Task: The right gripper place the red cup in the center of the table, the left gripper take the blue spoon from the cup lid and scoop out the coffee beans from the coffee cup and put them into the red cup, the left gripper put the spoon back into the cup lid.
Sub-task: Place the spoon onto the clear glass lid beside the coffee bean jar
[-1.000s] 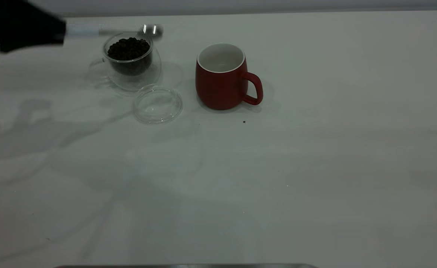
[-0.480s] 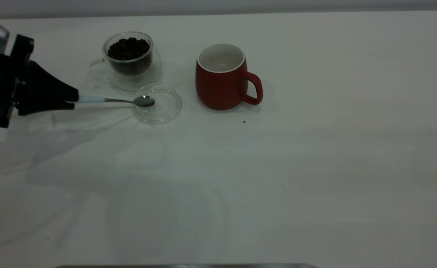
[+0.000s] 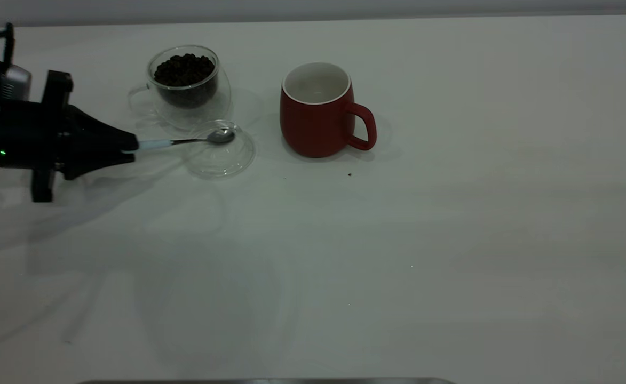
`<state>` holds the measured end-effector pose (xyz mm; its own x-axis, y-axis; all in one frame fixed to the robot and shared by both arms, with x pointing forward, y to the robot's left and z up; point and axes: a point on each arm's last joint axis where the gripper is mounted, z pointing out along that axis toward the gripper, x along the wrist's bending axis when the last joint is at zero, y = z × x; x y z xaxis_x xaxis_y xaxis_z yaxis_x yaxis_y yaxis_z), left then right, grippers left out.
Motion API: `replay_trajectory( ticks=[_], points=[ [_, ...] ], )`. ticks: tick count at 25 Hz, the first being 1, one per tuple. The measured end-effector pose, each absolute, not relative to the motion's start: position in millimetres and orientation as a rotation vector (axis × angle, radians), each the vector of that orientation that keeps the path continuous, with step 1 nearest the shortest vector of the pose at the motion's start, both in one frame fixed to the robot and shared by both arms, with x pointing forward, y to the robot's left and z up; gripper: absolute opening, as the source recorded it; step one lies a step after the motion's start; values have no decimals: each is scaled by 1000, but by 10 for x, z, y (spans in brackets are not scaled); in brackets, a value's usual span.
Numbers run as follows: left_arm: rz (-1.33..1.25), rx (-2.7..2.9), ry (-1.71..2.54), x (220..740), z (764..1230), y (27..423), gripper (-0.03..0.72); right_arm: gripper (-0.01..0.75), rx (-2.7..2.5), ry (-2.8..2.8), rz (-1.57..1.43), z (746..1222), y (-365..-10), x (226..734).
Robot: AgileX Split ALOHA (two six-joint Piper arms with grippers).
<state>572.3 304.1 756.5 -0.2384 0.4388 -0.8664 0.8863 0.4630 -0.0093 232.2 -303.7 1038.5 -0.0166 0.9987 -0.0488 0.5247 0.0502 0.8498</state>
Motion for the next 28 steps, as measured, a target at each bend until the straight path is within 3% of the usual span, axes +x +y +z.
replay_trajectory(
  ticks=[16, 19, 24, 28],
  points=[
    [-683, 1096, 1834, 5704, 7510, 2996, 132, 412, 1559, 1629, 858, 10385, -3037, 2322],
    [-690, 1111, 1829, 5694, 7508, 2992, 195, 412, 1559, 1629, 858, 10385, -3037, 2322],
    [-709, 1145, 1815, 5670, 7508, 2981, 396, 412, 1559, 1629, 858, 10385, -3037, 2322],
    [-717, 1154, 1806, 5661, 7510, 2976, 476, 412, 1559, 1629, 858, 10385, -3037, 2322]
  ],
)
